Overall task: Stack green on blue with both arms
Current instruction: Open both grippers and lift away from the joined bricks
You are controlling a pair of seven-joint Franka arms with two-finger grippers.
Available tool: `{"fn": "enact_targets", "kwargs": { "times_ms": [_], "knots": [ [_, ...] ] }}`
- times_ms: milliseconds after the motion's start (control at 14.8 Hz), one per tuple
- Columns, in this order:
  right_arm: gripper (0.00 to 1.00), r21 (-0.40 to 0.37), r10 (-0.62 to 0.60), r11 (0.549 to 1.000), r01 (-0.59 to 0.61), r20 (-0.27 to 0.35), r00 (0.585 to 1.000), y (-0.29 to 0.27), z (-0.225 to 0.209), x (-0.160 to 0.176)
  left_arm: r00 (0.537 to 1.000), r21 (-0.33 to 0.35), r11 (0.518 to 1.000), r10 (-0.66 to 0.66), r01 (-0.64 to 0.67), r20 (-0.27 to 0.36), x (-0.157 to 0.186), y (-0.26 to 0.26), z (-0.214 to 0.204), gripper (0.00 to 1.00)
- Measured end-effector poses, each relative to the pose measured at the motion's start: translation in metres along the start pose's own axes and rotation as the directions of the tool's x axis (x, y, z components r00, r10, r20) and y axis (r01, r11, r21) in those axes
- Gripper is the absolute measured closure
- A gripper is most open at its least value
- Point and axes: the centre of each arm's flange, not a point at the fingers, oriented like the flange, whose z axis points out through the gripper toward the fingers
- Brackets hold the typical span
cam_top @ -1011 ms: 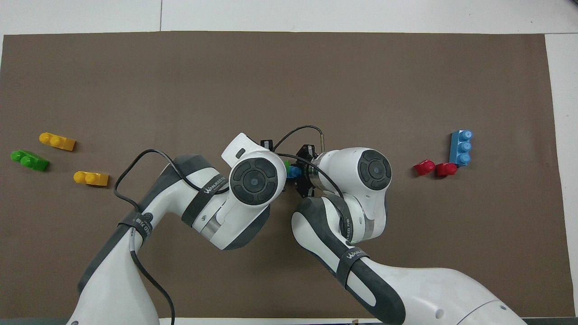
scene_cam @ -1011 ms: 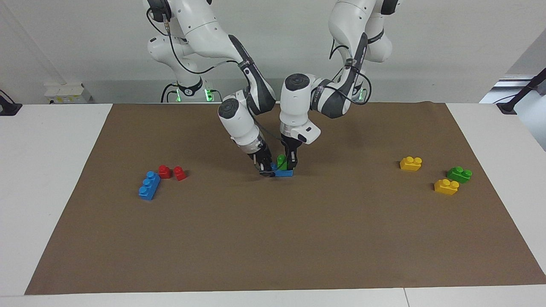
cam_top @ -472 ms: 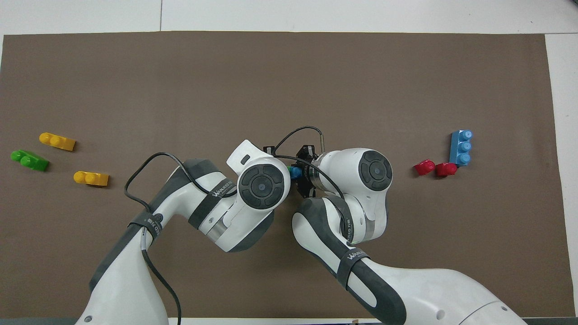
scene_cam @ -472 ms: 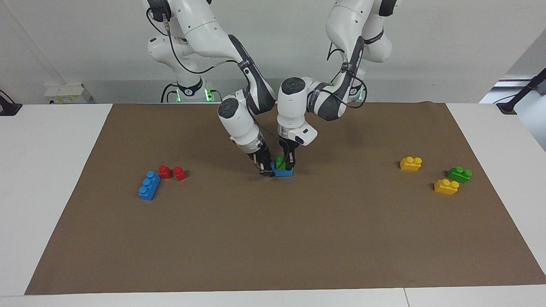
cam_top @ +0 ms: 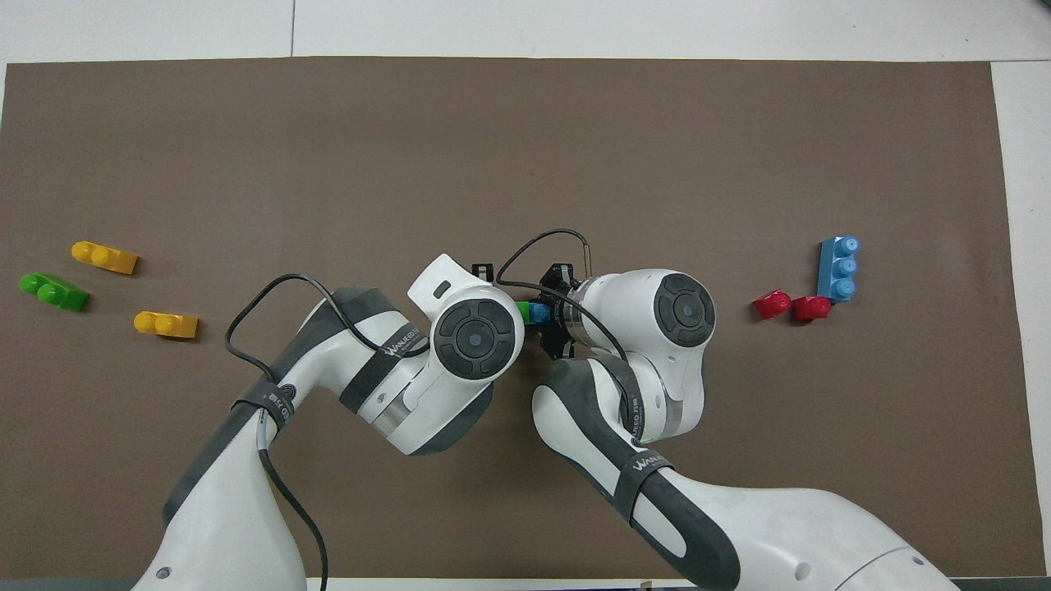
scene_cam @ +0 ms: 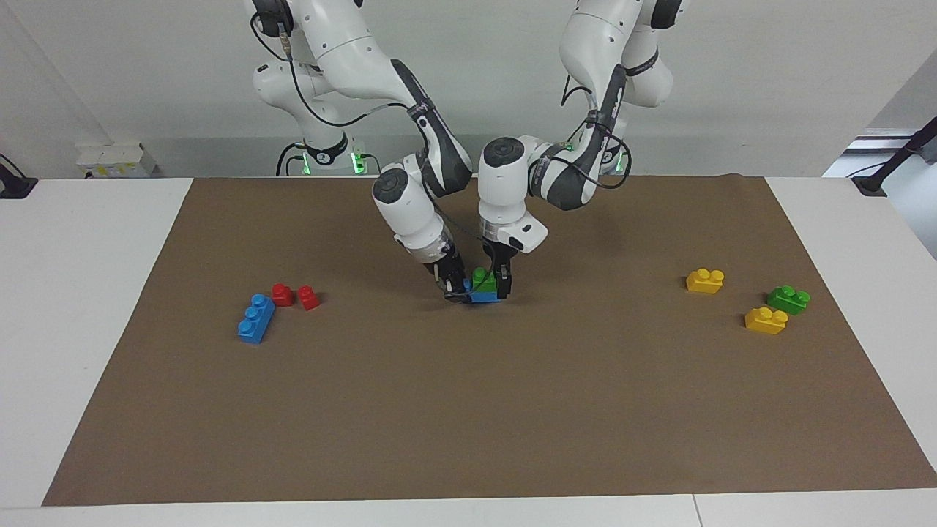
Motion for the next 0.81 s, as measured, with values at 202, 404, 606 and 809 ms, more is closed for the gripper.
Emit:
{"fn": "enact_targets", "kwargs": {
  "times_ms": [202, 404, 606, 809],
  "knots": [
    [0.61, -0.006, 0.022, 1.0, -0.022, 0.0, 1.0, 0.0, 0.003, 0.007, 1.0, -0.004, 1.0, -0.005, 0.005, -0.007, 0.009, 0.006, -0.006, 0.0],
    [0.37, -0.008, 0.028, 1.0, -0.028, -0.002, 1.0, -0.001, 0.002, 0.01, 1.0, -0.011, 1.0, 0.0, -0.001, -0.02, 0.036, 0.024, -0.022, 0.0],
    [0.3, -0.022, 0.051, 0.998, -0.051, -0.005, 0.999, -0.009, -0.002, 0.023, 0.999, -0.009, 1.0, 0.021, -0.022, -0.039, 0.069, 0.041, -0.038, 0.0],
    [0.3, -0.045, 0.068, 0.997, -0.068, -0.001, 0.998, -0.031, -0.021, 0.055, 0.998, -0.004, 0.999, 0.046, -0.046, -0.05, 0.097, 0.055, -0.041, 0.0]
  ]
}}
